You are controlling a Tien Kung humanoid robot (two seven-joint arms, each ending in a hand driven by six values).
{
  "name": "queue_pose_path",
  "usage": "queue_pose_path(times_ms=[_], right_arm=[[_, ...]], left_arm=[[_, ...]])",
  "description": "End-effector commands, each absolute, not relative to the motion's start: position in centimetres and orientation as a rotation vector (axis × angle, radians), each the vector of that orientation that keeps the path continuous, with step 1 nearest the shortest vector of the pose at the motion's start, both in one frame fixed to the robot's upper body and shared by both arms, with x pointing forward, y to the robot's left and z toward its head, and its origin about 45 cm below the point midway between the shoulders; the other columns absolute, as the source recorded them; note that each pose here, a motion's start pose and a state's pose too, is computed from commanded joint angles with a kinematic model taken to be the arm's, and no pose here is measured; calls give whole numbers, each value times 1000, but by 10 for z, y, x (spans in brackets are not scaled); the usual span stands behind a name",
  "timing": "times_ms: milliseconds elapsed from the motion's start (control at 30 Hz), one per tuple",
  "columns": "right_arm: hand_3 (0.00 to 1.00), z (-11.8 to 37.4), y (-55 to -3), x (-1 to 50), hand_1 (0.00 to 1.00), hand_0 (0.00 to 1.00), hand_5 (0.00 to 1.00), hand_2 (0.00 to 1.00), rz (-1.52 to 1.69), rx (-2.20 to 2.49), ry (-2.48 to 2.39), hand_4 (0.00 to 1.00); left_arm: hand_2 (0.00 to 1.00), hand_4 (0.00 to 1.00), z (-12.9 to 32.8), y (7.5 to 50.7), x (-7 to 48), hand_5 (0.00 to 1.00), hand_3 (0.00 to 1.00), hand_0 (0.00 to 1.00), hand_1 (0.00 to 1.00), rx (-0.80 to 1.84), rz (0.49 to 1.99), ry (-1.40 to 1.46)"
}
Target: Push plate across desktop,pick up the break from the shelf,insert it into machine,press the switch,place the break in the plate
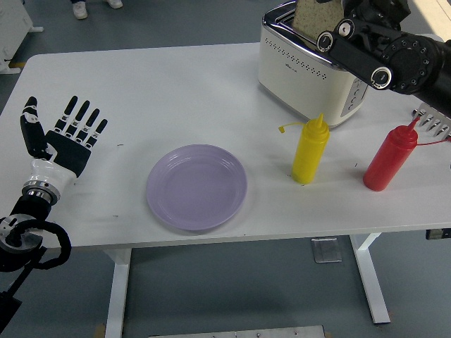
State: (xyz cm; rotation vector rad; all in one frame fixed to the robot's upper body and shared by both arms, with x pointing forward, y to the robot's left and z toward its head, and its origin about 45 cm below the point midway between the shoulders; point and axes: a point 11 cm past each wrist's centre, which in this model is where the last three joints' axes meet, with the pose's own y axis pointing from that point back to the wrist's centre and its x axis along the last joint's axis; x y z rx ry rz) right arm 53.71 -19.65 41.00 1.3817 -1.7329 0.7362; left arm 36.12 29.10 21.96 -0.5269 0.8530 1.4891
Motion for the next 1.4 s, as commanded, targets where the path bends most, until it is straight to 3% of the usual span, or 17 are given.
queue_pose_path(times_ms=[67, 100, 267, 300, 700, 733, 900, 933, 1400], right_arm=[[517, 406, -196, 536, 452, 288, 2, 509, 727, 1388, -1733, 224], [522, 405, -196, 536, 463, 305, 2, 518, 724, 1390, -1733, 289], [522, 394, -195, 534, 463, 305, 2, 518, 708, 1399, -1730, 289], [526, 392, -194, 534, 474, 310, 2, 532, 704, 1401, -1727, 337], [541, 372, -194, 531, 495, 311, 2, 566, 659, 1422, -1687, 347], [580, 372, -194, 531, 545, 378, 72, 616, 657, 1424, -1683, 536], [580, 367, -194, 531, 545, 378, 72, 616, 640, 1434, -1656, 536], [620, 367, -194, 531, 580, 461, 107, 645, 638, 1435, -1654, 563], [645, 370, -188, 530, 598, 495, 153, 671, 637, 1470, -1625, 608]], left_arm=[[785, 777, 220, 291, 361, 998, 760, 846, 795, -532, 1486, 862], [784, 777, 220, 291, 361, 998, 761, 846, 795, -534, 1485, 864], [784, 777, 221, 291, 362, 998, 761, 846, 795, -544, 1480, 876], [783, 775, 221, 291, 362, 998, 761, 845, 795, -546, 1480, 878], [783, 776, 222, 291, 362, 998, 761, 845, 794, -552, 1479, 881], [782, 776, 222, 291, 362, 998, 761, 844, 793, -552, 1478, 882], [782, 776, 221, 291, 362, 998, 761, 844, 793, -550, 1480, 881], [781, 775, 221, 291, 362, 998, 759, 844, 793, -549, 1480, 881], [779, 772, 220, 289, 361, 998, 760, 842, 793, -537, 1483, 882]])
